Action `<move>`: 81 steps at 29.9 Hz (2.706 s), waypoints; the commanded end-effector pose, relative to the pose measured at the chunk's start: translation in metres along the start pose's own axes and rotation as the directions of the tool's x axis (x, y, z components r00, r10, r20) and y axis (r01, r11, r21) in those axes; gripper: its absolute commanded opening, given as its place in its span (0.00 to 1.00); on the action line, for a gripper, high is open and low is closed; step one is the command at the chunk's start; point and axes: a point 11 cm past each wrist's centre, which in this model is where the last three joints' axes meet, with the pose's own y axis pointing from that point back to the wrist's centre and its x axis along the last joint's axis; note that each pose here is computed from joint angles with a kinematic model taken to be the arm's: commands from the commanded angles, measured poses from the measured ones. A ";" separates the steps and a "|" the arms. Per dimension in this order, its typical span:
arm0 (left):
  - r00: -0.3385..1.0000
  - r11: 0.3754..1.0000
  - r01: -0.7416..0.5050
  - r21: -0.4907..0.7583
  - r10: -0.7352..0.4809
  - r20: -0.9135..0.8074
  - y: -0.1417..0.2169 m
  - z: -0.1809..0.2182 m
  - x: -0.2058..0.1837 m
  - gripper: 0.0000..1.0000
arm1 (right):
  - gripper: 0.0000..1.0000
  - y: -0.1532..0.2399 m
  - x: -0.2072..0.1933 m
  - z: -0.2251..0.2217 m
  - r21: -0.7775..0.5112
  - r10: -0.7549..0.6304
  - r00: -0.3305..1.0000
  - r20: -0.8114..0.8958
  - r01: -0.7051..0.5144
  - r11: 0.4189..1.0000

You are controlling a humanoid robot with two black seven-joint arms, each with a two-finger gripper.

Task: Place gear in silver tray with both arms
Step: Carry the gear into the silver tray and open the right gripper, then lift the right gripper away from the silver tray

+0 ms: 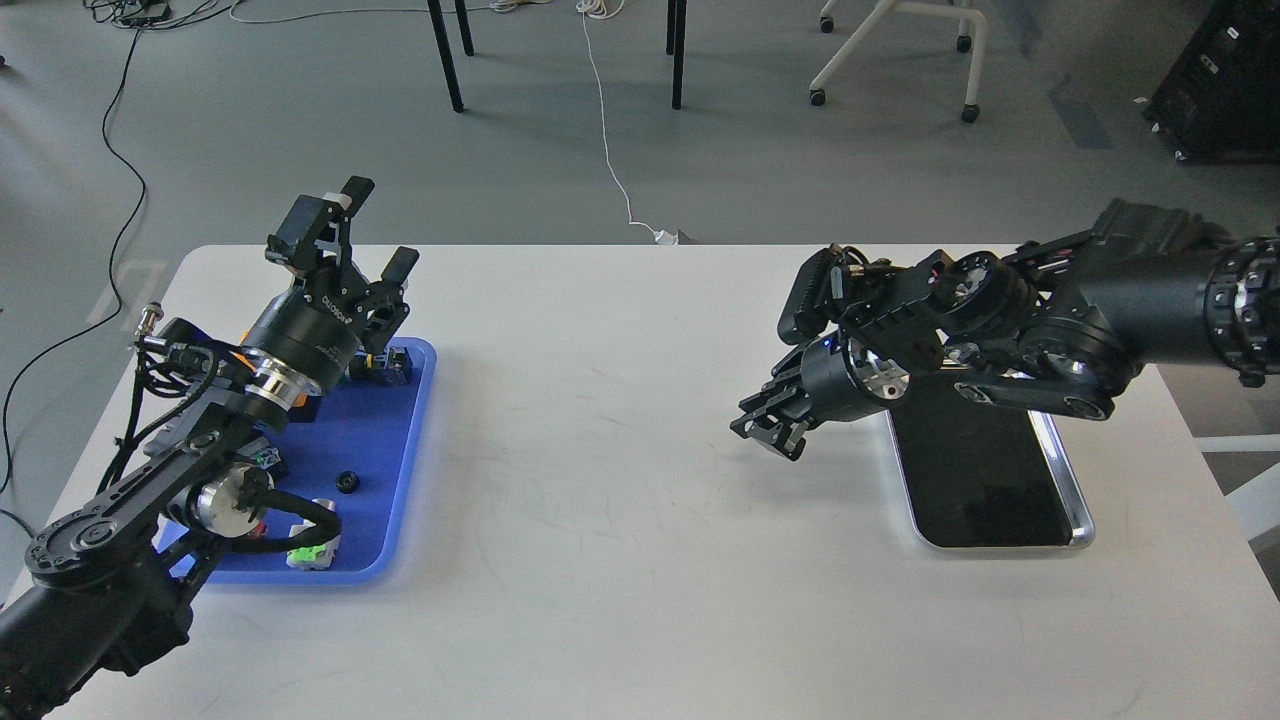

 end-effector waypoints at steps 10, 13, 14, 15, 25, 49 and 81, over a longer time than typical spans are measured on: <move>1.000 1.000 0.002 -0.002 -0.002 0.002 0.000 0.001 0.000 0.98 | 0.16 0.053 -0.104 0.048 -0.133 -0.091 0.986 0.141 0.110 0.985; 1.000 1.000 0.003 -0.003 -0.003 0.002 -0.001 0.002 0.000 0.98 | 0.16 0.054 -0.121 0.047 -0.133 -0.101 0.980 0.173 0.125 0.983; 1.000 1.000 0.003 -0.003 -0.003 0.002 -0.001 0.002 0.000 0.98 | 0.16 0.054 -0.124 0.047 -0.133 -0.104 0.978 0.180 0.129 0.983; 1.000 1.000 0.003 -0.003 -0.003 0.002 -0.001 0.002 0.000 0.98 | 0.16 0.054 -0.128 0.048 -0.137 -0.108 0.977 0.185 0.134 0.981; 1.000 1.000 0.007 -0.005 -0.007 0.002 -0.001 0.002 -0.001 0.98 | 0.20 0.046 -0.157 0.045 -0.130 -0.145 0.965 0.218 0.176 0.976; 1.000 1.000 0.004 -0.003 -0.004 0.005 0.000 0.002 0.000 0.98 | 0.97 0.059 -0.125 0.052 -0.217 0.245 0.858 0.451 -0.161 0.963; 0.311 0.686 0.399 0.609 -0.726 0.614 0.070 -0.006 -0.018 0.98 | 0.97 0.018 -0.069 0.049 -0.677 0.197 -0.685 0.702 -0.554 0.484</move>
